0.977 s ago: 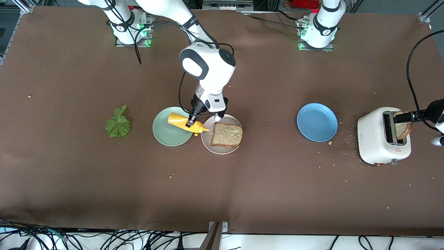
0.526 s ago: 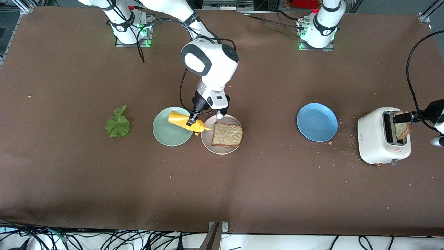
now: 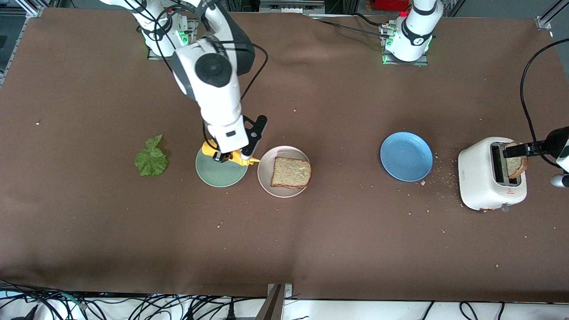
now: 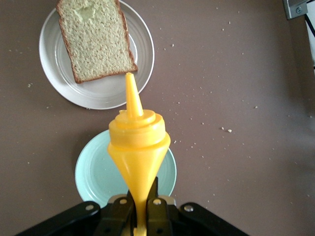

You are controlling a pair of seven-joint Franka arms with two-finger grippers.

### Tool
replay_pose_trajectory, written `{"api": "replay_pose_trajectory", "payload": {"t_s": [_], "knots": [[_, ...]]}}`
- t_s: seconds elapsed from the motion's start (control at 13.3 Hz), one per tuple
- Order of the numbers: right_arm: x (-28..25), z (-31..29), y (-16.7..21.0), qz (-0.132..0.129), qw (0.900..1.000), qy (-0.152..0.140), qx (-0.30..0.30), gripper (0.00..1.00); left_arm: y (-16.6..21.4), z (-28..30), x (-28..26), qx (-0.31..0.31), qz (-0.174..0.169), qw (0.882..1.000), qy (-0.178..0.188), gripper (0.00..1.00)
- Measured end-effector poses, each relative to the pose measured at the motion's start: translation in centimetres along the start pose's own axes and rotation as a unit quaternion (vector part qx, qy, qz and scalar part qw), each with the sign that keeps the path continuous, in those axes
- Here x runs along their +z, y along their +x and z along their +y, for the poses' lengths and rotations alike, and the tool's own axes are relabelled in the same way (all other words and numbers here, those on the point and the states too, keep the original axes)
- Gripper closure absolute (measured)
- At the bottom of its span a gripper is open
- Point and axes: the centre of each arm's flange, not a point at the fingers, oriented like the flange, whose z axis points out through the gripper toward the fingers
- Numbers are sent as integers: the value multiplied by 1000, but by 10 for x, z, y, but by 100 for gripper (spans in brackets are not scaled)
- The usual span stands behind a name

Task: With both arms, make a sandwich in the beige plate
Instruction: 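Carry the mustard bottle back beside the lettuce and release it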

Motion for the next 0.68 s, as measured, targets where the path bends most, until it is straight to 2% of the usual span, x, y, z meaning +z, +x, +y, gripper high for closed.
{"api": "replay_pose_trajectory", "payload": {"t_s": [0.15,0.3,0.53,0.68], "knots": [[5,35,-29,62,997,56,1,92,0,0,0,0,0,1000,0,0],[21,66,-65,139,984,110,-10,92,0,0,0,0,0,1000,0,0],[54,100,-126,240,958,149,-38,92,0,0,0,0,0,1000,0,0],[79,115,-173,308,933,177,-54,92,0,0,1,0,-1,1000,0,0]]}}
